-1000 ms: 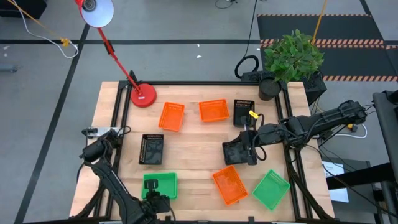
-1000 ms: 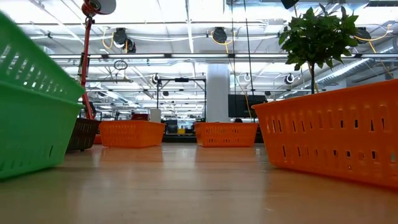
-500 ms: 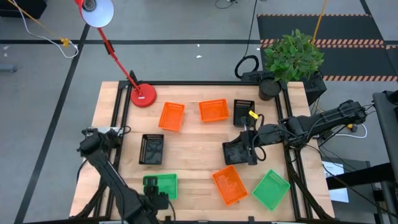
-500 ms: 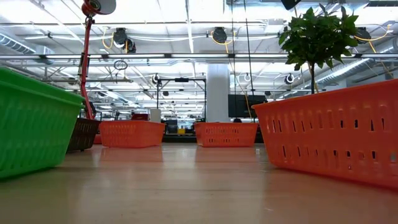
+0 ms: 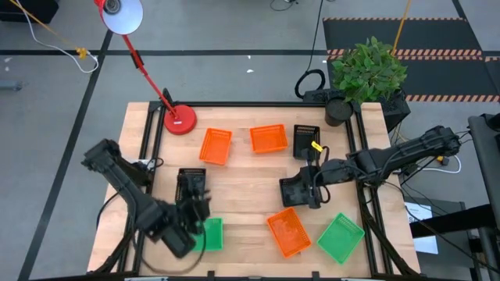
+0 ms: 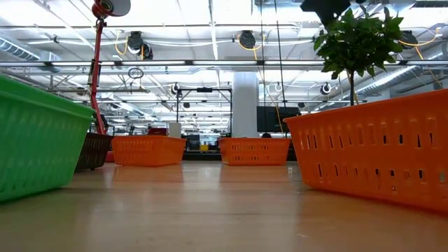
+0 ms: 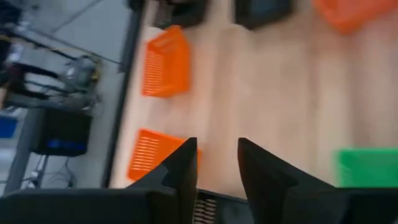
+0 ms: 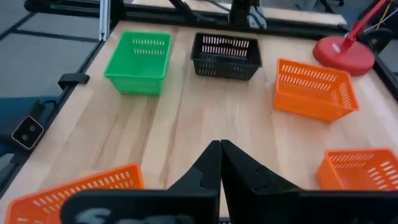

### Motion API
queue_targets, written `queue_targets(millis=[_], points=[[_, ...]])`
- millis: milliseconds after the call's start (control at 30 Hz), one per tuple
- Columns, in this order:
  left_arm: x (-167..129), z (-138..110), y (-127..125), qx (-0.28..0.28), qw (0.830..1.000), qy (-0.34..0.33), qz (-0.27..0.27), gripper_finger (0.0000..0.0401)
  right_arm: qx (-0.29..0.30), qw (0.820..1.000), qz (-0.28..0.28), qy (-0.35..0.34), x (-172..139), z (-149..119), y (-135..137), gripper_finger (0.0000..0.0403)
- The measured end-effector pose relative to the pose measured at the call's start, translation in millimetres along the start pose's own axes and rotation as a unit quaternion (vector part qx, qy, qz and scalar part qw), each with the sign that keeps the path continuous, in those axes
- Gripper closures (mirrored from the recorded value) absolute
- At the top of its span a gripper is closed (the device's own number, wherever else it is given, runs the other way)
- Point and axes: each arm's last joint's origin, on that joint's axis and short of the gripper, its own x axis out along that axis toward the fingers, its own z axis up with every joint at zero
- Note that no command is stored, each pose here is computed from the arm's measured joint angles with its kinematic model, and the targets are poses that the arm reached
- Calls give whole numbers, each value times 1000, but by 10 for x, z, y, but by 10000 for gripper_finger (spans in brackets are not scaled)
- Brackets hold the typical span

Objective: Stack baskets by color
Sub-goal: Stack the bottom left black basket on top of the top black basket

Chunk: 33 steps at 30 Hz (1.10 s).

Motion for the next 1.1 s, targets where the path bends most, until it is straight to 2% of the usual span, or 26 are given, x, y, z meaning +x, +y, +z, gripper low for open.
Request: queue_targets(millis=[133,333,467,567,867,1100], points=[[167,-212,194,-25,999,-23,-2,322,-5,1000,-19,16,42,-106,-13,403],[398,-507,487,-50,996,-61,-45,354,-1,993,-120,9,90,-186,-129,403],[507,-651,653,-85,991,-89,-58,366,24,989,-143,17,134,-221,-255,403],[589,-714,712,-85,989,-105,-68,370,37,986,-161,23,169,-232,-358,403],[764,-712,865,-84,988,-118,-59,370,76,990,-122,18,371,-224,-669,403],[847,-669,951,-75,984,-127,-105,370,78,988,-128,38,534,-194,-785,403]])
